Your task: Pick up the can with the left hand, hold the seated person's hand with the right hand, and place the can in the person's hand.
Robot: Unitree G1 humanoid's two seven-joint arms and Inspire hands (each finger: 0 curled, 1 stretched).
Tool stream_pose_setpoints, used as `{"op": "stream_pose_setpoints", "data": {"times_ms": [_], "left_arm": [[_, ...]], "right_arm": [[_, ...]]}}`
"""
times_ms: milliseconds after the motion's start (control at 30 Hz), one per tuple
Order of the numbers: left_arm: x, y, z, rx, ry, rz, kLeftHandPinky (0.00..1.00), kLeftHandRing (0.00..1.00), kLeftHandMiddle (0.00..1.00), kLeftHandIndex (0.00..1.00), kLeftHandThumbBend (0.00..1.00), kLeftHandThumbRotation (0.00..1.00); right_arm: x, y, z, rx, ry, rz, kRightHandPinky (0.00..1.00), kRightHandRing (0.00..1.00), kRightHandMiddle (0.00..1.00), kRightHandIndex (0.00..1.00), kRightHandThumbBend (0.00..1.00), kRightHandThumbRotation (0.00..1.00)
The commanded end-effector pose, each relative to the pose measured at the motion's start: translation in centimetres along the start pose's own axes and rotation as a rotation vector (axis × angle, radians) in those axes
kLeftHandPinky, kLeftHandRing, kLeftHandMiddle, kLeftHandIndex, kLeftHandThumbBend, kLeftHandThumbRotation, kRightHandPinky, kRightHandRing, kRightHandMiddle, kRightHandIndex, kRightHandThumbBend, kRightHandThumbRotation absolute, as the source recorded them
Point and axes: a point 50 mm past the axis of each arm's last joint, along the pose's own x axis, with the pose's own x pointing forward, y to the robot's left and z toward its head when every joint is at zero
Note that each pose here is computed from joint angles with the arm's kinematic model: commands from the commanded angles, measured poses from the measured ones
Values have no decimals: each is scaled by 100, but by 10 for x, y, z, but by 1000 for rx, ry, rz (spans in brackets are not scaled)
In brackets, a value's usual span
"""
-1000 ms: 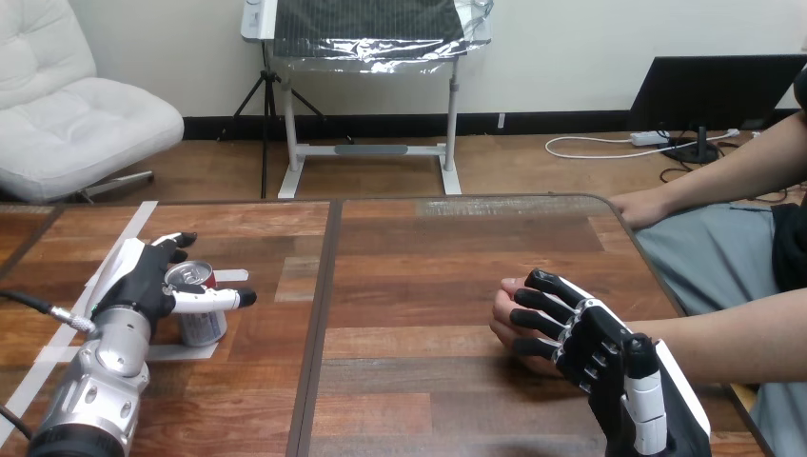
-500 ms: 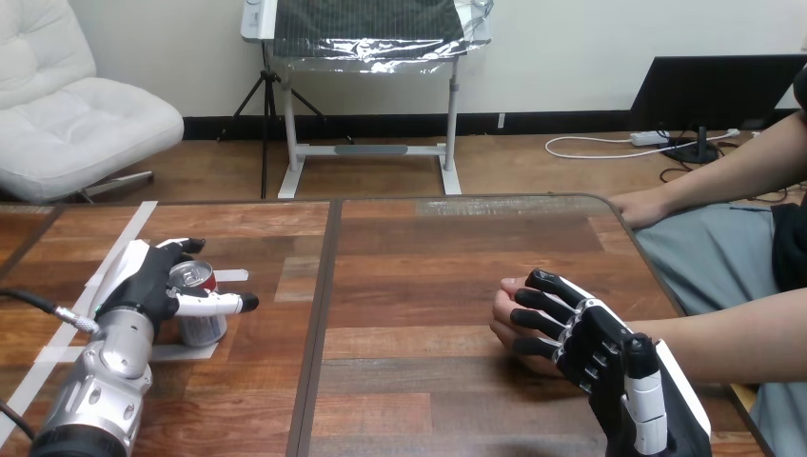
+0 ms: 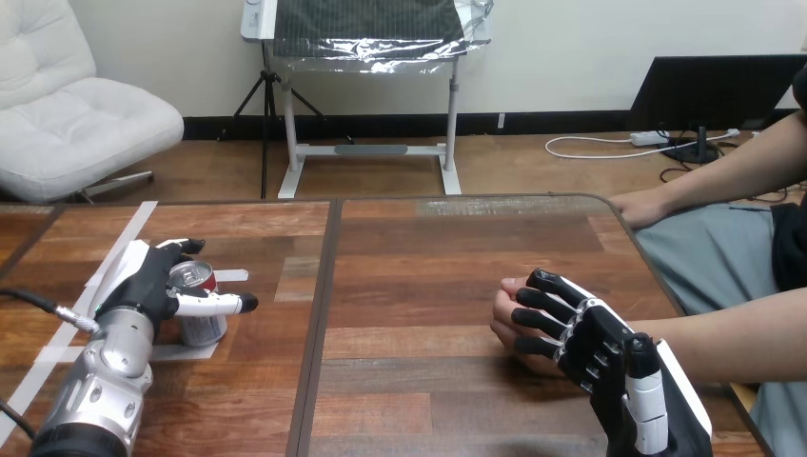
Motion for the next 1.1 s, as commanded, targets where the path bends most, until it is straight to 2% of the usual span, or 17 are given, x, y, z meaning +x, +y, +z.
{"op": "stream_pose_setpoints", "data": {"times_ms": [0, 333, 767, 1067], "left_arm": [[6, 18, 29, 24, -66, 49, 74, 86, 88, 86, 82, 19], [6, 19, 28, 15, -58, 48, 73, 86, 88, 86, 81, 15], [6, 19, 26, 7, -49, 43, 59, 77, 82, 86, 81, 10], [7, 19, 27, 18, -37, 36, 62, 80, 84, 86, 81, 9]], "right_arm": [[14, -2, 14, -21, -96, 4, 74, 81, 83, 84, 100, 96], [13, -2, 13, -28, -95, 3, 74, 81, 83, 84, 100, 96], [13, -3, 12, -18, -95, 4, 74, 81, 83, 84, 99, 96], [13, -3, 13, -17, -94, 2, 73, 81, 83, 84, 99, 96]]}}
